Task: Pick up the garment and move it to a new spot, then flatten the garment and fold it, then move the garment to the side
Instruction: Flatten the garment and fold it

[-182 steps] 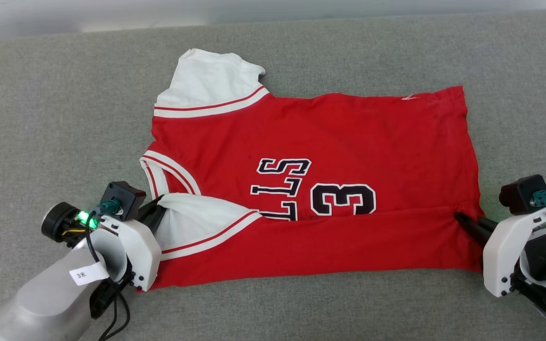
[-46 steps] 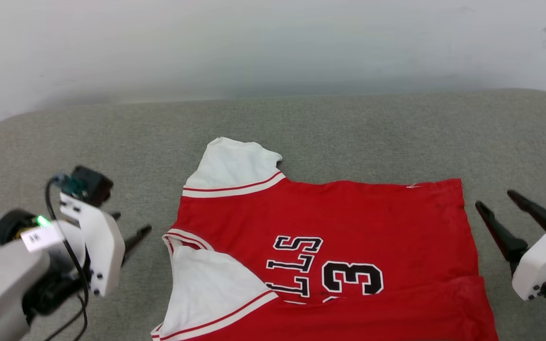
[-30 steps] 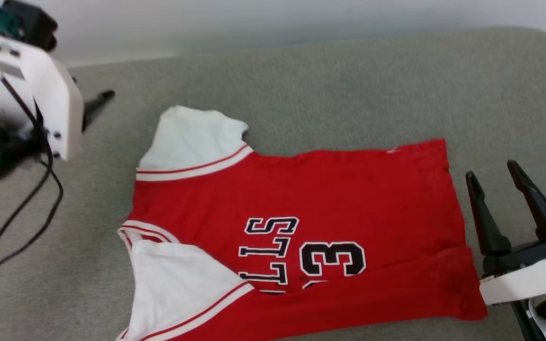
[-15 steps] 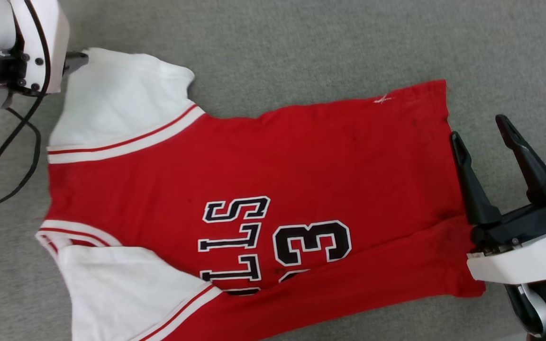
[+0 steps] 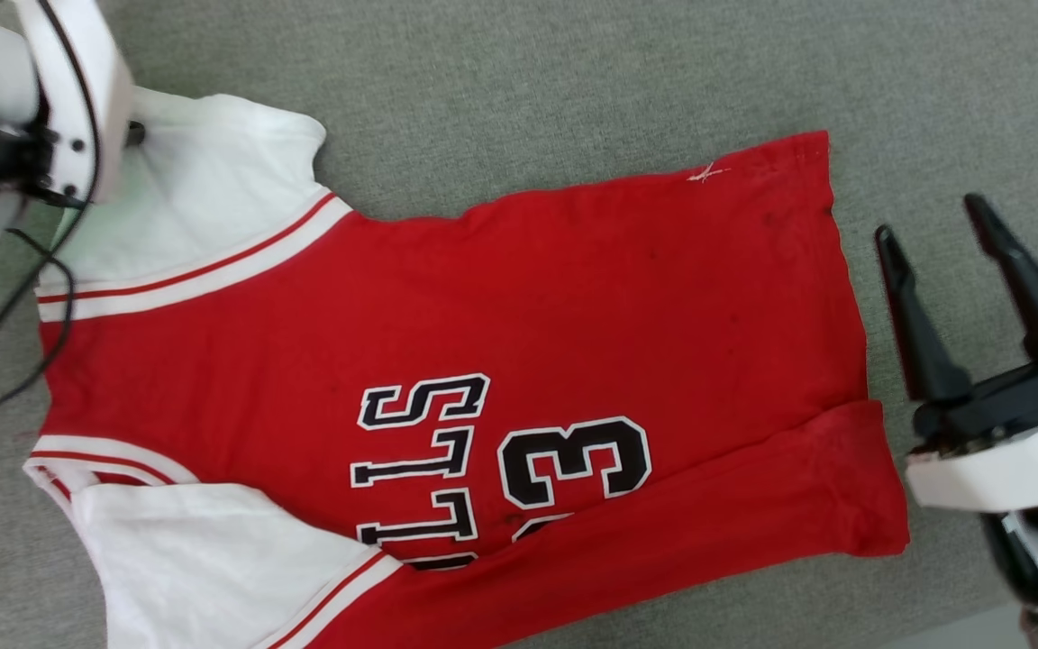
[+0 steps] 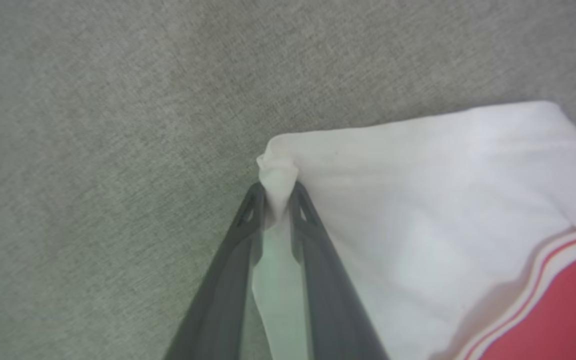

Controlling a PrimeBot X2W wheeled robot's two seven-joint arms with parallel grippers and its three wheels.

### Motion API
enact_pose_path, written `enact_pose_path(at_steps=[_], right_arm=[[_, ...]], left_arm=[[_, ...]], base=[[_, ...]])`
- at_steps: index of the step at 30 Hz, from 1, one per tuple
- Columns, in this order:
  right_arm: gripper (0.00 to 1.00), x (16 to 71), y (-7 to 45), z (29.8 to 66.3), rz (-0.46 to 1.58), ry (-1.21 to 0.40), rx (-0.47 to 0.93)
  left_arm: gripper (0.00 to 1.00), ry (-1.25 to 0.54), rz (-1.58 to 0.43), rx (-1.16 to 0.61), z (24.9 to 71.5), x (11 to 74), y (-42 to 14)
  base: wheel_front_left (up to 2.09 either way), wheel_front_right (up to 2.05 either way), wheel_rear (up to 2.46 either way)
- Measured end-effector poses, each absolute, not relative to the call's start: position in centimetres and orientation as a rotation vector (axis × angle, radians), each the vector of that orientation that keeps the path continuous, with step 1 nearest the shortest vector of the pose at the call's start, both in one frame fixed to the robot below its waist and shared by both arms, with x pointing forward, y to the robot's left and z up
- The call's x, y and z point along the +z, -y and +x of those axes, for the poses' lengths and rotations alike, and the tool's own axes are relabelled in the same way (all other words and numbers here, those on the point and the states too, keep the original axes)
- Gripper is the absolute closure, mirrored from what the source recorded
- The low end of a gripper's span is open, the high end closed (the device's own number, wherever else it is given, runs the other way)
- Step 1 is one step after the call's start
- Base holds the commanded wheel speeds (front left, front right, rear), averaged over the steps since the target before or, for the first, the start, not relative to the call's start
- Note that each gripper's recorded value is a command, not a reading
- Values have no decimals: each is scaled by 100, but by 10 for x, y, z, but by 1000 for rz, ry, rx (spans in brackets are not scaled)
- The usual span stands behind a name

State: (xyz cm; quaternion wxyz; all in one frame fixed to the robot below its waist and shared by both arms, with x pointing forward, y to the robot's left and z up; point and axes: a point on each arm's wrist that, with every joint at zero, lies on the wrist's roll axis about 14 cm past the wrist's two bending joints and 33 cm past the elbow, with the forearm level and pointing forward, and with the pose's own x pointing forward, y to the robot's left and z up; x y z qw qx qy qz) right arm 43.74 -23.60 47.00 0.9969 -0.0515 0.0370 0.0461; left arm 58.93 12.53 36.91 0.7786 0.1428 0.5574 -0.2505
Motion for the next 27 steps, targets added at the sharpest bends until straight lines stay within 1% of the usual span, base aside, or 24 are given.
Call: enact_pose_path(at_steps=[5,8,13,19,23,27], right_arm=[[0,496,245,452,-194,-48,124],[0,507,245,463,-257,-107,170],[0,504,238,479,-330,-335,274],[0,482,228,483,-377,-705,380],[0,468,227,490,-406,-895,399],[0,448,229,501,-390,-1022,384]], left_arm=[[100,-1128,318,-571,586,387,-119],[100,-1048,317,-590,586,410,-114],[100,-941,331,-619,576,445,-113],[100,-864,355,-635,560,471,-118],[100,-835,367,-650,552,477,-117],[100,-816,368,-665,552,477,-115]], base=[[0,0,0],[0,0,0],[0,0,0],[0,0,0],[0,0,0],[0,0,0]])
